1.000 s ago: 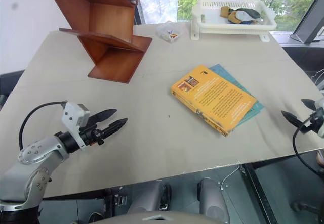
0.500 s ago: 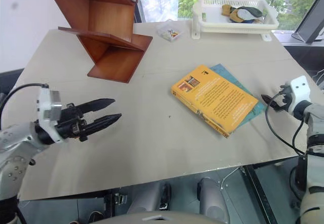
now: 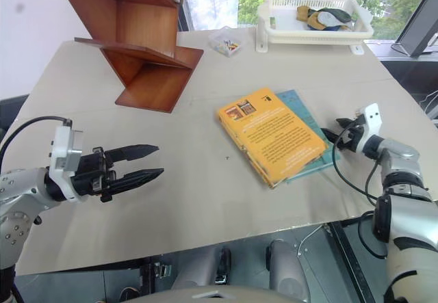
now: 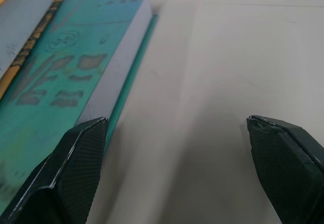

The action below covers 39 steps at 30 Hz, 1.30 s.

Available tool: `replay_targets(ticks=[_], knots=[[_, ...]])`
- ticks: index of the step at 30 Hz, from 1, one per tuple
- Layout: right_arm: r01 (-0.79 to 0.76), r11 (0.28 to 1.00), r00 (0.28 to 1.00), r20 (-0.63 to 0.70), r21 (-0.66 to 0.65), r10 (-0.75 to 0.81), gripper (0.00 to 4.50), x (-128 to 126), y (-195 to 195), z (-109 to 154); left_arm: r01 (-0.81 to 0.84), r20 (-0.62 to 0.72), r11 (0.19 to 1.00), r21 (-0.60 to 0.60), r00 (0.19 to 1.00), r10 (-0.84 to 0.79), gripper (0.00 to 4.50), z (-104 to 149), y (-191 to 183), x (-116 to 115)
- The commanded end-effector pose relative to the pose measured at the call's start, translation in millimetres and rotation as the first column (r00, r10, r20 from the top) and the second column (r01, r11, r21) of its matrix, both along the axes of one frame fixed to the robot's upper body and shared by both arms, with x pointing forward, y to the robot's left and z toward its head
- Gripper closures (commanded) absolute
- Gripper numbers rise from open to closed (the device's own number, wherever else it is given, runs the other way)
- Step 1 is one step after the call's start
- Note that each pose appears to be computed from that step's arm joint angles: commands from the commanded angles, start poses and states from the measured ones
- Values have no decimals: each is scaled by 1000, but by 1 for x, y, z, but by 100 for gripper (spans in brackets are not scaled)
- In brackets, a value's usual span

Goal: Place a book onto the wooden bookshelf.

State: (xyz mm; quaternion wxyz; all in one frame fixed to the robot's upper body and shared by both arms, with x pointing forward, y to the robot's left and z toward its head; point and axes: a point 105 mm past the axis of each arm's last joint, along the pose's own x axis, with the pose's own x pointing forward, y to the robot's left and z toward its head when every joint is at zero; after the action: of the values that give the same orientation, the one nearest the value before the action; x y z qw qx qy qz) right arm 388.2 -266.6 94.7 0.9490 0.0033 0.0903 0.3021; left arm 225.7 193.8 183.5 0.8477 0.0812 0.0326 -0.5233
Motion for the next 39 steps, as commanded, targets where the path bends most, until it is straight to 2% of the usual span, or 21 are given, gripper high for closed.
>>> replay_targets(ticks=[1, 9, 15, 19, 23, 26, 29, 32, 34, 39], knots=[[-41, 999, 997, 73, 24, 39, 0, 7, 11, 19, 9, 17, 1000, 3, 1000, -9, 160, 2, 1, 0], [-152, 987, 984, 104, 56, 146, 0, 10, 43, 20, 18, 11, 1000, 1, 1000, -18, 160, 0, 0, 2], [-174, 984, 980, 108, 46, 168, 0, 12, 52, 19, 20, 11, 1000, -2, 1000, -20, 160, -1, -1, 5], [-139, 990, 984, 112, 13, 137, 0, 13, 43, 20, -9, -1, 1000, -11, 1000, 9, 160, -4, 1, 8], [-49, 996, 985, 161, -78, 61, 0, 7, 7, 34, -183, -89, 983, -22, 980, 181, 160, -22, 7, 24], [-60, 993, 977, 198, -104, 80, 0, -1, -4, 42, -227, -144, 971, -75, 966, 215, 160, -26, -2, 29], [-96, 987, 962, 242, -127, 125, 0, -19, -15, 54, -263, -240, 960, -100, 942, 233, 160, -40, -15, 33], [-131, 985, 950, 269, -113, 157, 0, -49, -21, 70, -331, -382, 892, -309, 902, 202, 160, -35, -20, 46], [-149, 982, 948, 267, -113, 175, 0, -69, -19, 78, -363, -470, 845, -393, 869, 154, 160, -37, -24, 51], [-170, 984, 943, 283, -48, 177, 0, -126, -3, 111, -429, -685, 791, -437, 728, 16, 160, -64, -53, 65]])
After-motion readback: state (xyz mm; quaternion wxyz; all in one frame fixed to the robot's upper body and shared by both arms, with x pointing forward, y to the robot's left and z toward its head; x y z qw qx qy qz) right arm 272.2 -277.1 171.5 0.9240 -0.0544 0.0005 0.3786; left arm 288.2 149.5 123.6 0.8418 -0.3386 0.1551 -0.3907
